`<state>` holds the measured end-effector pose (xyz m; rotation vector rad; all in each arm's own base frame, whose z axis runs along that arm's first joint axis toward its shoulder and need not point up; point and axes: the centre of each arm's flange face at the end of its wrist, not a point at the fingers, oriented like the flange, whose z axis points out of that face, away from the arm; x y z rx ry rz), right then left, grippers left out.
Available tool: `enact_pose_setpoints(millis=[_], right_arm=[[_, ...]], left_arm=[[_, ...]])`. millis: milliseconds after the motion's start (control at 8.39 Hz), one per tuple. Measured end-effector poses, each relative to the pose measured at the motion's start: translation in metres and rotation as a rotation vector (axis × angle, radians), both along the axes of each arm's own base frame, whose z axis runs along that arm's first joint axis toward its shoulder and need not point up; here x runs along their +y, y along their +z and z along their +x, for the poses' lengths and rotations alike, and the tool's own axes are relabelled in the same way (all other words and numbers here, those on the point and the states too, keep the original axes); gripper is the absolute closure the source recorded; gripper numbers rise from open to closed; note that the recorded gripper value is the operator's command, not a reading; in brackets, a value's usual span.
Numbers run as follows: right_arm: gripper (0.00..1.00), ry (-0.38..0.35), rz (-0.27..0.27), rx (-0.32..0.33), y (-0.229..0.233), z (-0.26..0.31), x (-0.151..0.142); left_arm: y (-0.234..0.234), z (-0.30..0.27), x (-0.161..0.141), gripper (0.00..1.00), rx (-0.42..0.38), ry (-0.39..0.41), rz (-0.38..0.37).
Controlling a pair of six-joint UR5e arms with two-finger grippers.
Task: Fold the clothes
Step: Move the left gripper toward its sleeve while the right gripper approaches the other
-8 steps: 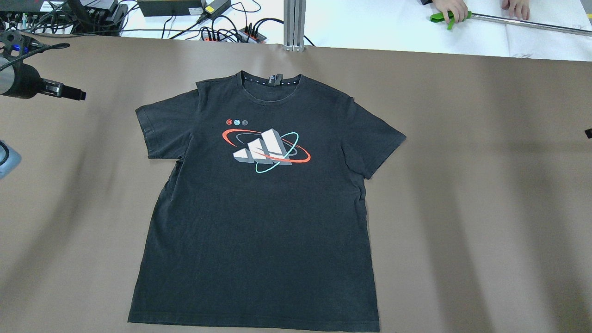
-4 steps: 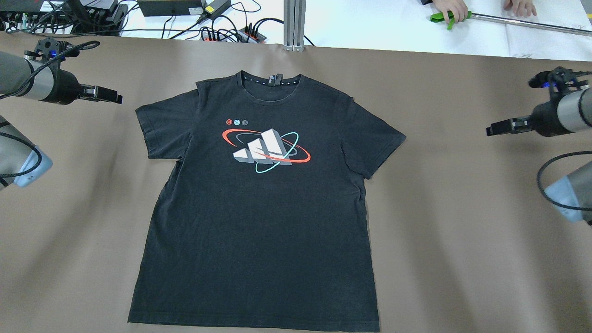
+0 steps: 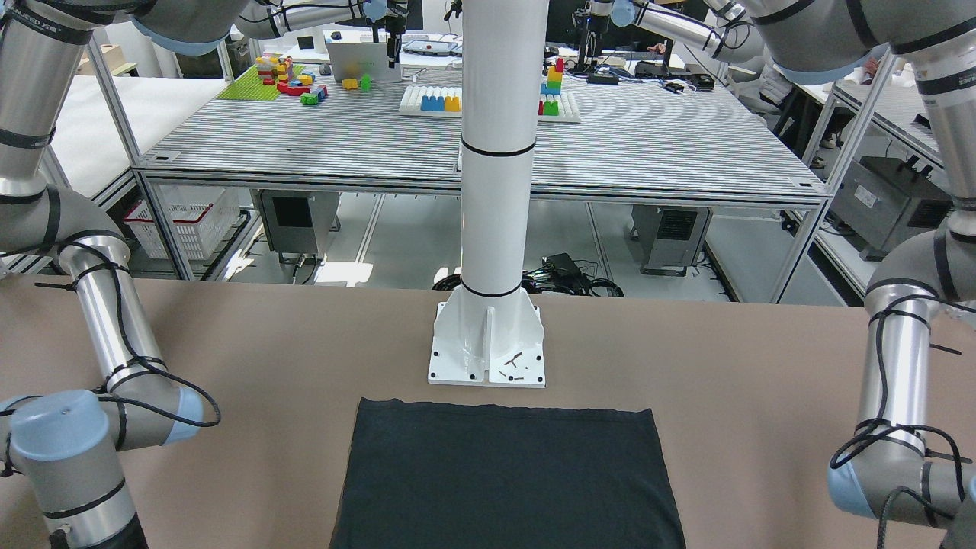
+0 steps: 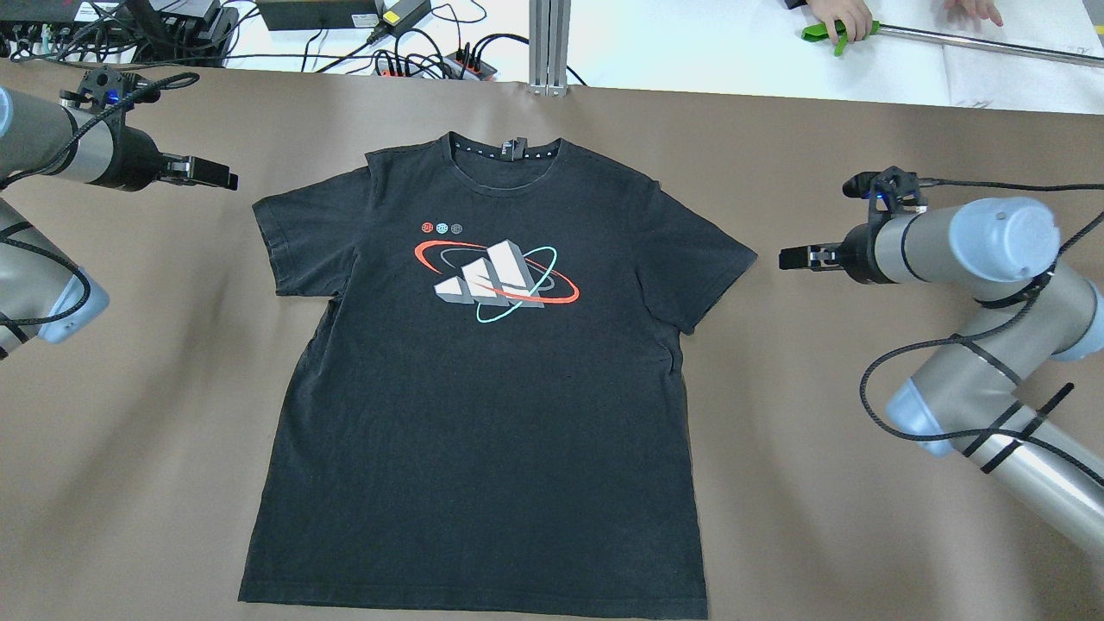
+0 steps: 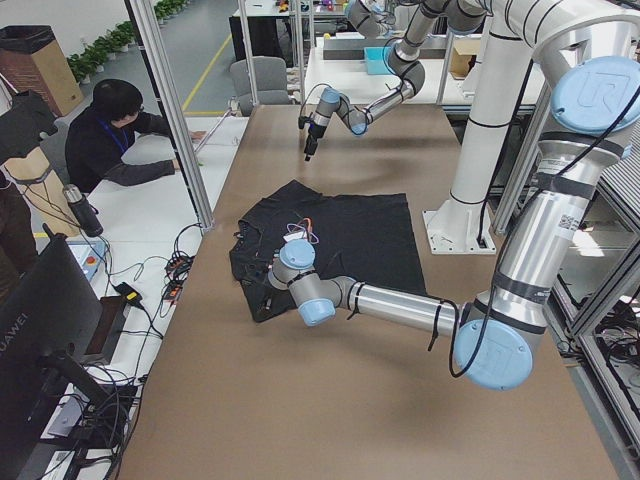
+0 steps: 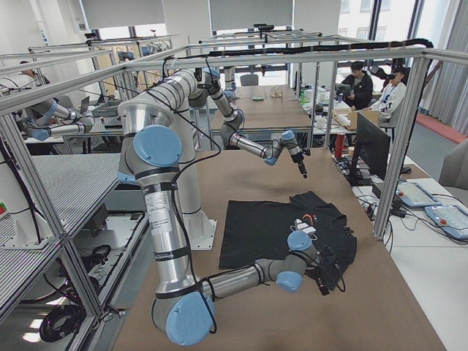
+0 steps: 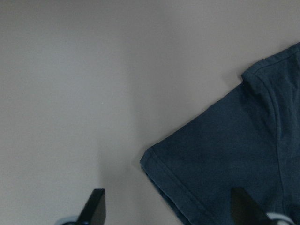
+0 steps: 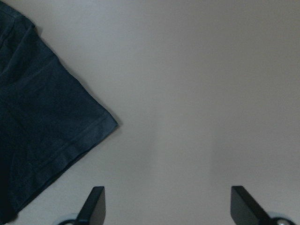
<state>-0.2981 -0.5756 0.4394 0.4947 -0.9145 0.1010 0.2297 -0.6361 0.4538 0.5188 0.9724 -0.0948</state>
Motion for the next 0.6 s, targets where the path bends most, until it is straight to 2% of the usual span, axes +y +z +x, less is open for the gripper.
enact_pose_setpoints(millis=[238, 596], right_arm=[[0.06, 0.044, 0.009, 0.027, -0.003, -0.035, -0.015], [0.06, 0.062, 0.02, 0.053, -0.003, -0.067, -0.03]], left_arm=[[0.001, 0.001, -0.001, 0.06, -0.002, 0.0, 0.0], [-0.004, 0.002, -0.004, 0.06, -0.004, -0.003, 0.007]])
